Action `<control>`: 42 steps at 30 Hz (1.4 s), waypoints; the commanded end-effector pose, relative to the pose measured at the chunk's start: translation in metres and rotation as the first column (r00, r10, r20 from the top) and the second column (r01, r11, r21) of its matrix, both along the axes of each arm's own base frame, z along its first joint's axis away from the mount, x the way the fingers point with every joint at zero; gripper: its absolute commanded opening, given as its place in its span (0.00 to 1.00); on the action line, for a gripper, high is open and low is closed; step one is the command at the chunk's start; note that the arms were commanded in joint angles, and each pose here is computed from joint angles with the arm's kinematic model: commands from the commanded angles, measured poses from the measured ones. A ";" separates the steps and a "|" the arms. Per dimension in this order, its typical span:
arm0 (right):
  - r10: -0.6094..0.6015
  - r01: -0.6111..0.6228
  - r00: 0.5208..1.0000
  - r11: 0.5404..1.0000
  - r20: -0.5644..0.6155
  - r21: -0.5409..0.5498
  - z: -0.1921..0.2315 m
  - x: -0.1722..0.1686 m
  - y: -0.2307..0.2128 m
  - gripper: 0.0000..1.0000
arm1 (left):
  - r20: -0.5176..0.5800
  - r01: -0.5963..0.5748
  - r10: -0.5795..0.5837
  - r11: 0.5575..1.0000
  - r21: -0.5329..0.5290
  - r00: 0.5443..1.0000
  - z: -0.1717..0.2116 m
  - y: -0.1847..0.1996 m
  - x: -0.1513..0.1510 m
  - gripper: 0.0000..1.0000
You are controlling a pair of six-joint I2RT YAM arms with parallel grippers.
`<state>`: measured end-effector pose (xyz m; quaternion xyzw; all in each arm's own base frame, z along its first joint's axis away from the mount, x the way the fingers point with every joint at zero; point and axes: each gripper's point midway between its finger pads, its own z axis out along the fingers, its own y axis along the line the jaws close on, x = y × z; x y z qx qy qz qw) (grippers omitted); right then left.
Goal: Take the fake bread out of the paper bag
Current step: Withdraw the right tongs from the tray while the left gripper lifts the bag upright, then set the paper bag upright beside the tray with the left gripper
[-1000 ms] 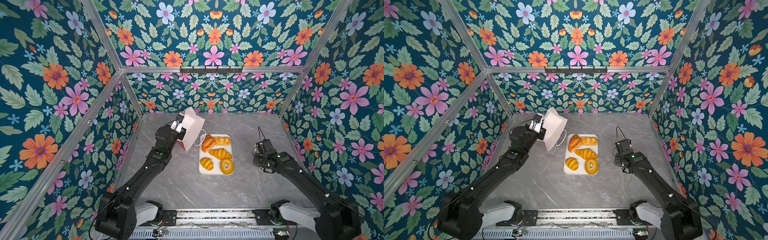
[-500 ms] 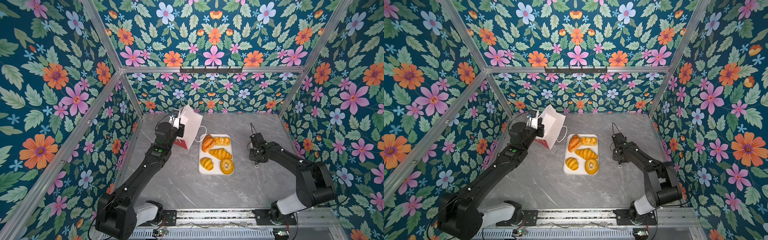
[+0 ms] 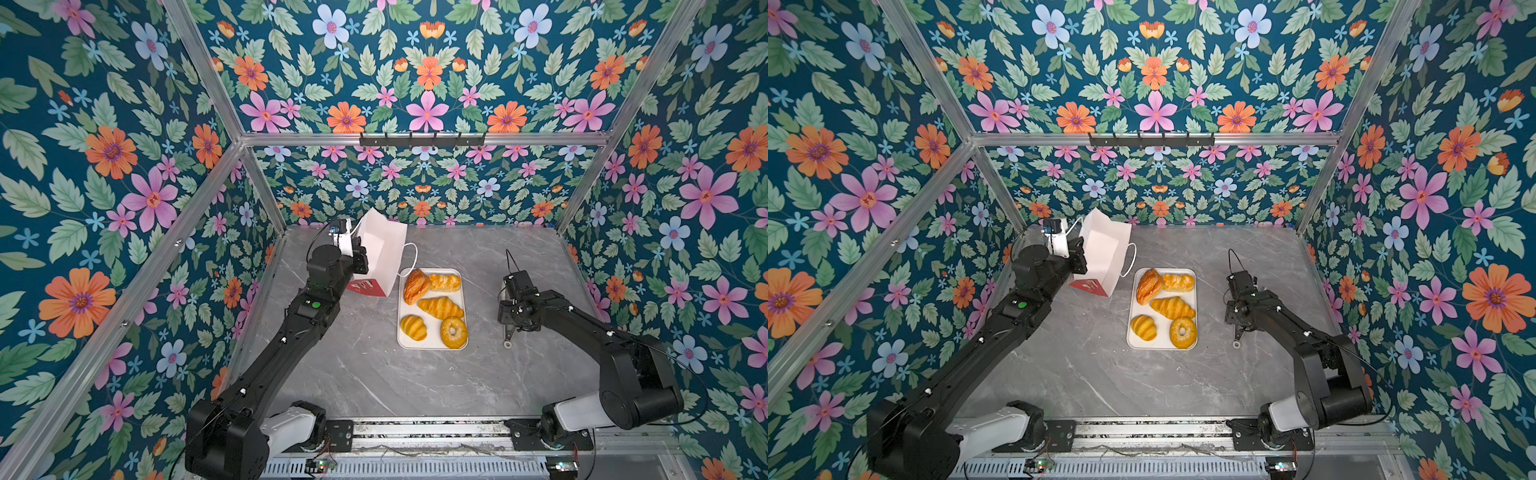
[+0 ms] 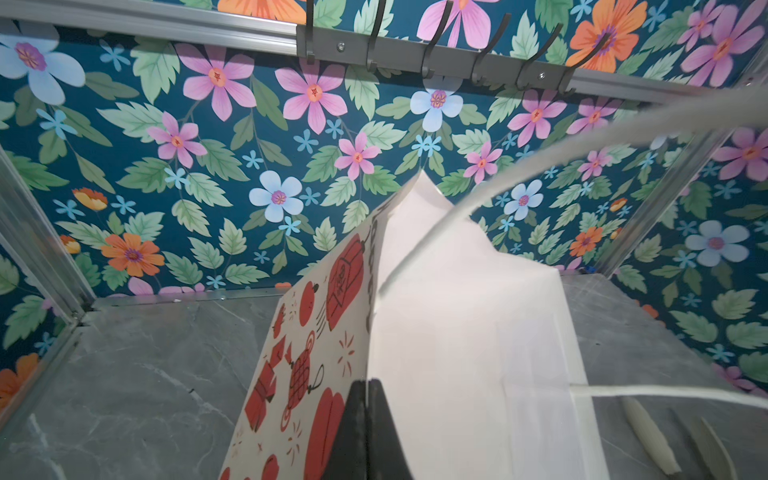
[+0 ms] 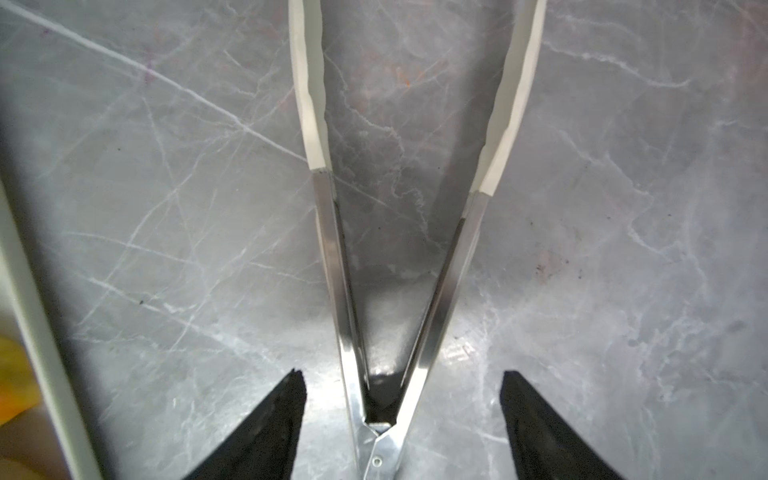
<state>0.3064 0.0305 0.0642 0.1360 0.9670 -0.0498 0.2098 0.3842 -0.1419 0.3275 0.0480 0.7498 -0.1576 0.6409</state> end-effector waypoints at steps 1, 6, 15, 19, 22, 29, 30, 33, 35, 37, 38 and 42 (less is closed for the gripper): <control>-0.011 0.011 0.999 1.000 0.036 0.007 0.009 0.000 -0.001 0.76 | -0.019 0.056 -0.059 0.989 -0.137 0.998 0.004 -0.011 -0.008 0.00; -0.001 0.000 0.998 1.000 0.055 0.010 0.017 -0.001 -0.001 0.77 | -0.044 0.036 -0.047 0.974 -0.225 0.998 0.006 -0.009 -0.015 0.00; 0.013 -0.014 0.998 1.000 0.056 0.021 0.017 -0.002 0.002 0.77 | -0.113 0.049 -0.091 0.943 -0.330 0.989 0.002 -0.016 -0.024 0.00; 0.016 -0.017 0.999 1.000 0.045 0.024 0.012 -0.004 0.003 0.78 | -0.146 0.036 -0.094 0.934 -0.356 0.985 -0.006 -0.016 -0.026 0.00; 0.018 -0.019 0.999 1.000 0.041 0.024 0.010 -0.004 0.003 0.78 | -0.164 0.038 -0.105 0.929 -0.369 0.981 -0.013 -0.018 -0.026 0.00; 0.027 -0.028 0.999 0.999 0.038 0.026 0.009 -0.003 0.004 0.78 | -0.195 0.029 -0.101 0.940 -0.341 0.976 -0.022 -0.021 -0.018 0.00; 0.027 -0.028 0.999 0.999 0.038 0.025 0.009 -0.003 0.004 0.78 | -0.199 0.025 -0.096 0.943 -0.332 0.975 -0.022 -0.020 -0.017 0.00; 0.028 -0.029 0.999 0.999 0.034 0.025 0.007 -0.003 0.004 0.78 | -0.210 -0.003 -0.063 0.953 -0.302 0.976 -0.023 -0.016 -0.013 0.00; 0.029 -0.030 0.999 0.999 0.031 0.026 0.006 -0.004 0.004 0.78 | -0.216 -0.021 -0.041 0.960 -0.278 0.976 -0.025 -0.013 -0.011 0.00; 0.030 -0.030 0.999 0.999 0.026 0.029 0.005 -0.004 0.005 0.78 | -0.222 -0.037 -0.022 0.966 -0.258 0.975 -0.026 -0.009 -0.009 0.00; 0.031 -0.032 0.999 0.999 0.025 0.030 0.004 -0.004 0.005 0.78 | -0.225 -0.039 -0.019 0.968 -0.248 0.974 -0.027 -0.009 -0.008 0.00; 0.037 -0.038 0.999 0.999 0.022 0.035 0.003 -0.003 0.007 0.78 | -0.248 -0.053 -0.004 0.974 -0.221 0.969 -0.035 -0.006 -0.004 0.01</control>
